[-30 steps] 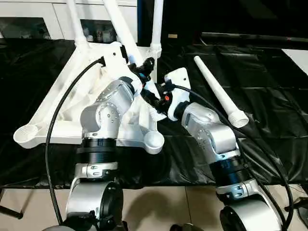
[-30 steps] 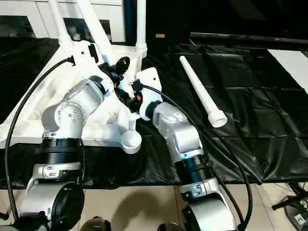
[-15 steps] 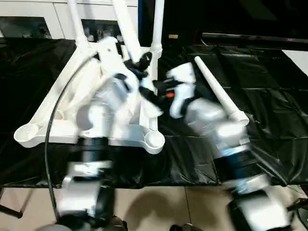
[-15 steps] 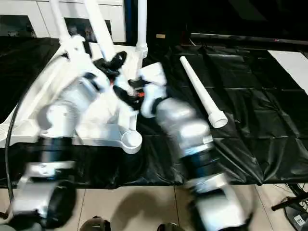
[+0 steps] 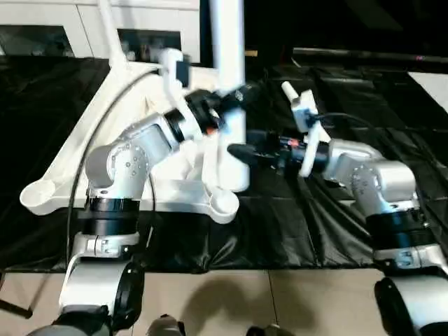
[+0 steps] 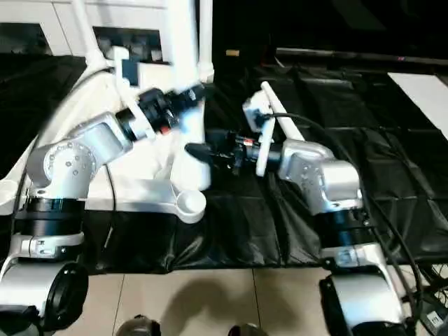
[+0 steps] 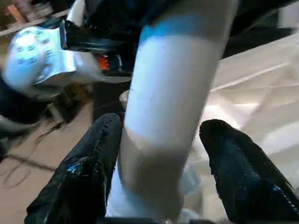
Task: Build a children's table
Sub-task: Pick table leg
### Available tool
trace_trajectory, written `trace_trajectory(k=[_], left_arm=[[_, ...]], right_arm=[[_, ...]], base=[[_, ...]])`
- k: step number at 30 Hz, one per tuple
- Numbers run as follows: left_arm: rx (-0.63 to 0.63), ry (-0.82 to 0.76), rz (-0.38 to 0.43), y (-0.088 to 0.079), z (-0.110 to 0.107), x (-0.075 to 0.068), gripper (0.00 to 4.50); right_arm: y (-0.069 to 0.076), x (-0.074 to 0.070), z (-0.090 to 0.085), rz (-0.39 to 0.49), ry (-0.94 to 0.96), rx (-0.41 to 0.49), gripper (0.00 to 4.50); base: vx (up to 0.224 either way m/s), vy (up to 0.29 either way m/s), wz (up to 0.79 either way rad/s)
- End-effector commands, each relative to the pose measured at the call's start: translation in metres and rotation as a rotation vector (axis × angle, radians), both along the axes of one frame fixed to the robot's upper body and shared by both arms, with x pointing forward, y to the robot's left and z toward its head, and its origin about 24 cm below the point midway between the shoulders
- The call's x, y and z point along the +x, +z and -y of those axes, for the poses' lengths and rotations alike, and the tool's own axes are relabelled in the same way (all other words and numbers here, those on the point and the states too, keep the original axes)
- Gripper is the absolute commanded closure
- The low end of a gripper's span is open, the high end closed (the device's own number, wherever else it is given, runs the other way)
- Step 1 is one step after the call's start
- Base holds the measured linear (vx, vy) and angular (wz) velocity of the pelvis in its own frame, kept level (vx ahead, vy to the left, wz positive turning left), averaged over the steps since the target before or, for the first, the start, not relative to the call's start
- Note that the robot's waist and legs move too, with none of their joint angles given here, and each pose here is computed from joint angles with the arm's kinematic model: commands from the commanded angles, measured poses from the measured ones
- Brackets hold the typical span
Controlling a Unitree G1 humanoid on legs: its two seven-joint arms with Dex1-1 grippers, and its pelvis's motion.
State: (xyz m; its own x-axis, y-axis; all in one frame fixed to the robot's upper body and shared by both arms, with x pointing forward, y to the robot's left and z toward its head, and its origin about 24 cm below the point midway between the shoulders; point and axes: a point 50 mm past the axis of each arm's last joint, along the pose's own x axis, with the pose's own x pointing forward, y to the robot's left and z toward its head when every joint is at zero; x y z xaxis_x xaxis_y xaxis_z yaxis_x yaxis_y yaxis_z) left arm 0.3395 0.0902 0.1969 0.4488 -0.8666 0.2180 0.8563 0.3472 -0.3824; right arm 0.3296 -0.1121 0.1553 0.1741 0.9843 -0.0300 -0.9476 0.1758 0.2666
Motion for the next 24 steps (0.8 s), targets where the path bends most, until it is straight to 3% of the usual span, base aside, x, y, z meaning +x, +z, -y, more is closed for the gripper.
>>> trace_trajectory(k=[1,9,16,24], left_arm=[[-0.004,-0.057,0.033,0.008,0.005,-0.003,2.59],[-0.131,-0.278,0.041,0.018,0.007,-0.019,2.59],[-0.161,-0.352,0.035,0.018,0.007,-0.024,2.59],[-0.163,-0.375,0.029,0.017,0.01,-0.023,2.59]], right_arm=[[0.003,-0.001,-0.002,-0.003,0.064,-0.007,1.46],[0.004,-0.006,-0.003,-0.057,0.188,0.011,1.46],[0.005,-0.01,-0.002,-0.073,0.26,0.016,1.46],[0.003,-0.015,-0.007,-0.109,0.317,0.045,2.22]], base=[[0.0,0.0,0.0],[0.0,0.0,0.0],[0.0,0.0,0.0],[0.0,0.0,0.0]])
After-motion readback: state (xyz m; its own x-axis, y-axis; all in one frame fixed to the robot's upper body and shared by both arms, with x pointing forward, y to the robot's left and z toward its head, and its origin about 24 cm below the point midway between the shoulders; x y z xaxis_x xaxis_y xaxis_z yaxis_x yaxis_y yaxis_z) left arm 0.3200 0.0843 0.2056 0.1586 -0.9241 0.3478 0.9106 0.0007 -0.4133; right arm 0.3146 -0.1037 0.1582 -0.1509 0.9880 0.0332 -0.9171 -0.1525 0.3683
